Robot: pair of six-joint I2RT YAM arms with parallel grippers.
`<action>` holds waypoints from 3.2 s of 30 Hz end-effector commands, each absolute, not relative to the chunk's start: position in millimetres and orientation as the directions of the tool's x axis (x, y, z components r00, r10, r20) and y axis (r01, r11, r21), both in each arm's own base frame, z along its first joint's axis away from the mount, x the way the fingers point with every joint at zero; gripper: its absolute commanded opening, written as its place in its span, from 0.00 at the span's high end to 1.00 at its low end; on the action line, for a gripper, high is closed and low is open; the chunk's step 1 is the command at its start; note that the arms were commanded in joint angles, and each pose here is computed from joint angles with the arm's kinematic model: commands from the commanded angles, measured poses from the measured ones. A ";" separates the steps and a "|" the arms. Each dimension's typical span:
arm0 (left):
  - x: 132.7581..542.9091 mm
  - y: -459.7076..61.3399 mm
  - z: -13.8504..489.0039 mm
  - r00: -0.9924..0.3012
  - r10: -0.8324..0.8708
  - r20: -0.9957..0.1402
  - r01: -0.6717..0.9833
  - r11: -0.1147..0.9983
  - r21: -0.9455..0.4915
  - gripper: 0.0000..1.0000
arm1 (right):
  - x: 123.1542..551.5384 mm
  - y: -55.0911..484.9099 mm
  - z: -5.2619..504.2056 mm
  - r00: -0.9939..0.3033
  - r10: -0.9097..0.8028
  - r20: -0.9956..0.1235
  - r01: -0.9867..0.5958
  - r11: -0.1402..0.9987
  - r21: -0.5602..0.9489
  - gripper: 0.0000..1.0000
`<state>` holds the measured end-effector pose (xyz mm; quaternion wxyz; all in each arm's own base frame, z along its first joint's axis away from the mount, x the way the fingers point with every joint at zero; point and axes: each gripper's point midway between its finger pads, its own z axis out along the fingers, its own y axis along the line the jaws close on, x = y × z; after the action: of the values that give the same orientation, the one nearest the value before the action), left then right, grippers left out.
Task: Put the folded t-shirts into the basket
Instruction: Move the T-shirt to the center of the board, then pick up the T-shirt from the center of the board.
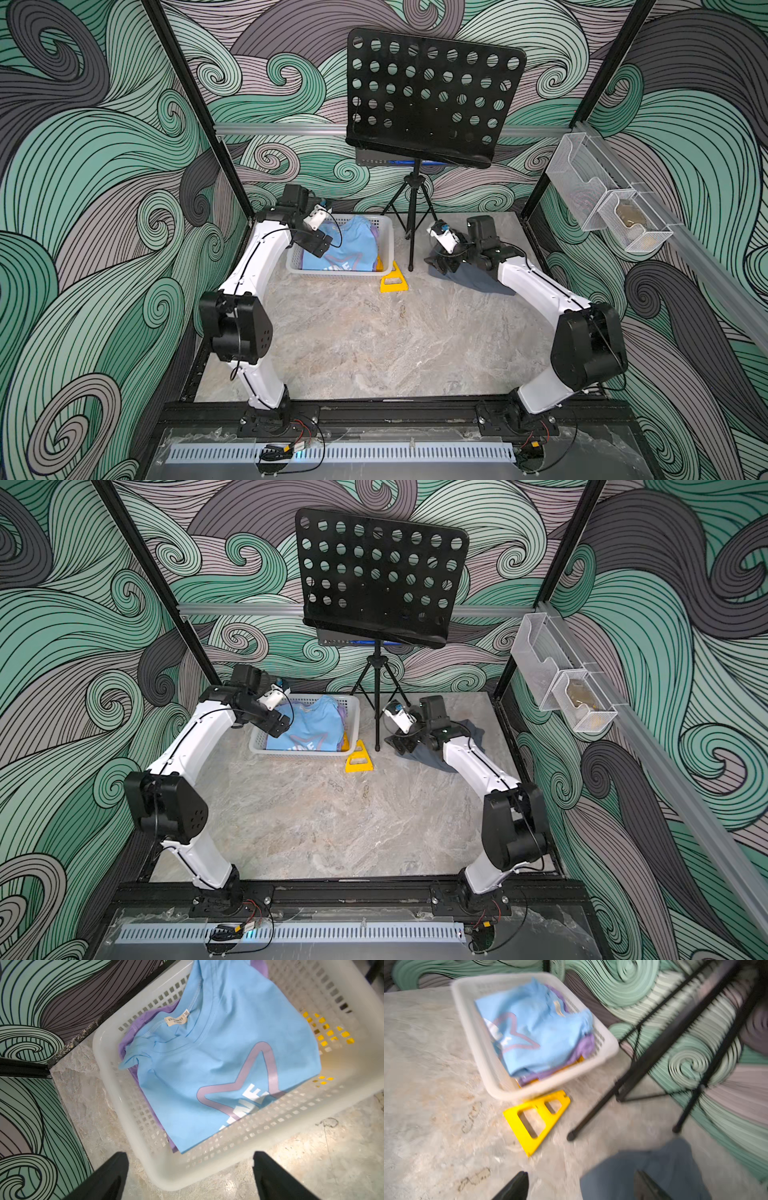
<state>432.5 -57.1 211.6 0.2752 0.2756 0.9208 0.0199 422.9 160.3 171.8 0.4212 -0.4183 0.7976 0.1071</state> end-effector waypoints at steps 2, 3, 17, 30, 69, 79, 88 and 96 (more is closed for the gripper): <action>419.6 -73.2 226.0 -0.619 0.485 -0.618 0.510 0.846 0.152 0.01 | 440.7 107.6 142.3 -0.357 -0.594 -0.721 -0.684 0.692 -0.232 0.05; 412.8 -74.1 224.2 -0.616 0.484 -0.621 0.516 0.844 0.146 0.01 | 447.2 99.2 127.5 -0.393 -0.610 -0.688 -0.668 0.704 -0.242 0.03; 386.0 -73.3 204.4 -0.661 0.500 -0.559 0.543 0.833 0.104 0.01 | 460.3 115.7 24.1 -0.558 -0.667 -0.494 -0.721 0.684 -0.110 0.33; 367.1 -62.7 185.2 -0.706 0.520 -0.480 0.537 0.836 0.114 0.01 | 301.7 89.8 6.1 -0.575 -0.766 -0.286 -0.812 0.576 0.090 0.70; 265.8 -304.1 96.8 -0.511 0.755 -0.412 0.859 0.459 -0.226 0.05 | 329.2 19.8 42.7 -0.817 -0.426 -0.388 -0.534 0.813 0.231 0.17; 276.6 -318.6 51.5 -0.536 0.774 -0.338 0.843 0.474 -0.253 0.05 | 317.6 34.7 17.1 -0.846 -0.423 -0.323 -0.516 0.802 0.302 0.20; 283.8 -335.3 29.9 -0.518 0.780 -0.350 0.855 0.458 -0.245 0.16 | 299.0 46.7 -3.3 -0.846 -0.452 -0.283 -0.528 0.784 0.328 0.29; 284.8 -342.0 13.3 -0.548 0.752 -0.365 0.836 0.476 -0.274 0.34 | 294.1 51.7 -11.8 -0.841 -0.448 -0.303 -0.535 0.771 0.346 0.53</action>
<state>286.4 -334.9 26.2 0.1018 0.4746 0.8505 -0.2027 330.6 47.8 14.9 0.1711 -0.2790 0.9251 0.1927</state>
